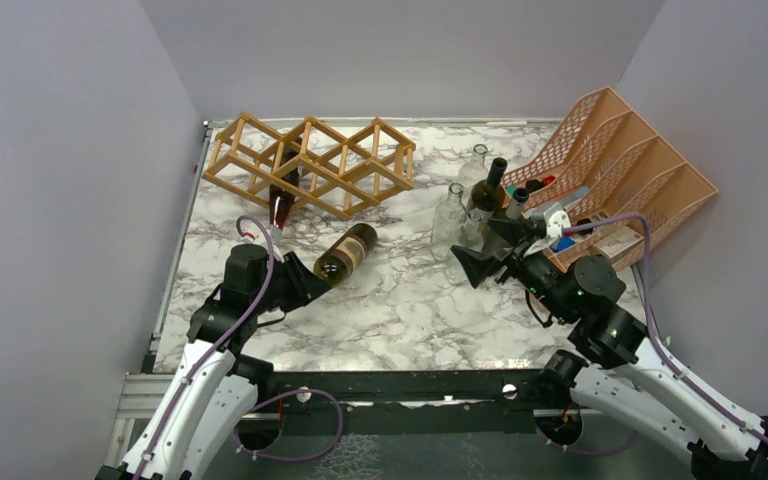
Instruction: Take the wine bottle off the wine rack
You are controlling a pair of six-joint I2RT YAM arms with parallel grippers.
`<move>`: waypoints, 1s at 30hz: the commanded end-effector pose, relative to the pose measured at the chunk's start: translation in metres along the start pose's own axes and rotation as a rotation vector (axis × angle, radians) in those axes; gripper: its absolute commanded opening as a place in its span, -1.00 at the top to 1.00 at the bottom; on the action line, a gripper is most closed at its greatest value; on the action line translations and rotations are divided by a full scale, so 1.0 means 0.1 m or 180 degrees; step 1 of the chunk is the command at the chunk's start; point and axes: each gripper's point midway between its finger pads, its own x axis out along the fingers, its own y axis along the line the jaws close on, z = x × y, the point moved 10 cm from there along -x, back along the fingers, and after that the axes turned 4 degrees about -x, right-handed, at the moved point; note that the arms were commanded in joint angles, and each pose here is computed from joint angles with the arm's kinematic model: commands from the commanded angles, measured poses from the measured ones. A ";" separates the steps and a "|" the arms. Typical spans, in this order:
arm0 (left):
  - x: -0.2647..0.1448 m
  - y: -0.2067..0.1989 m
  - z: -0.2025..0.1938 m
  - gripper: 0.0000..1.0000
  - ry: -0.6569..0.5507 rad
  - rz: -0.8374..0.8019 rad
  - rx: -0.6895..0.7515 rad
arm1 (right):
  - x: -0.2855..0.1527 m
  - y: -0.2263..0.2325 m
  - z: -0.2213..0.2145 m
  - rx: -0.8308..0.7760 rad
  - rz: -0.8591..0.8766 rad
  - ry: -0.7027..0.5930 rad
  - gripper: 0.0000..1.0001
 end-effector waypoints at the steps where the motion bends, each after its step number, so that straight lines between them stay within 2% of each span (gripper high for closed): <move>1: -0.17 -0.17 0.04 1.00 0.0082 -0.0241 0.0248 | 0.15 0.11 0.14 -0.0198 0.0456 0.0024 -0.92; 7: -0.23 -0.18 0.01 1.00 0.0215 -0.0274 0.0395 | 0.49 0.30 0.12 -0.0237 0.1095 0.0349 -0.89; 12: -0.28 -0.17 0.00 1.00 0.0243 -0.0290 0.0521 | 0.74 0.58 -0.08 -0.0283 0.1598 0.0670 -0.94; 18: -0.34 -0.16 -0.03 1.00 0.0296 -0.0267 0.0618 | 0.91 1.05 -0.51 -0.1010 0.1700 0.1016 -0.99; 22: -0.38 -0.17 -0.03 1.00 0.0355 -0.0274 0.0706 | 1.09 1.16 -0.85 -0.1464 0.1771 0.1212 -0.99; 25: -0.41 -0.18 -0.04 1.00 0.0397 -0.0297 0.0764 | 1.14 1.16 -1.08 -0.1800 0.1984 0.1040 -0.99; 30: -0.48 -0.19 -0.07 1.00 0.0489 -0.0337 0.0856 | 1.13 1.19 -1.28 -0.2137 0.2315 0.0306 -0.99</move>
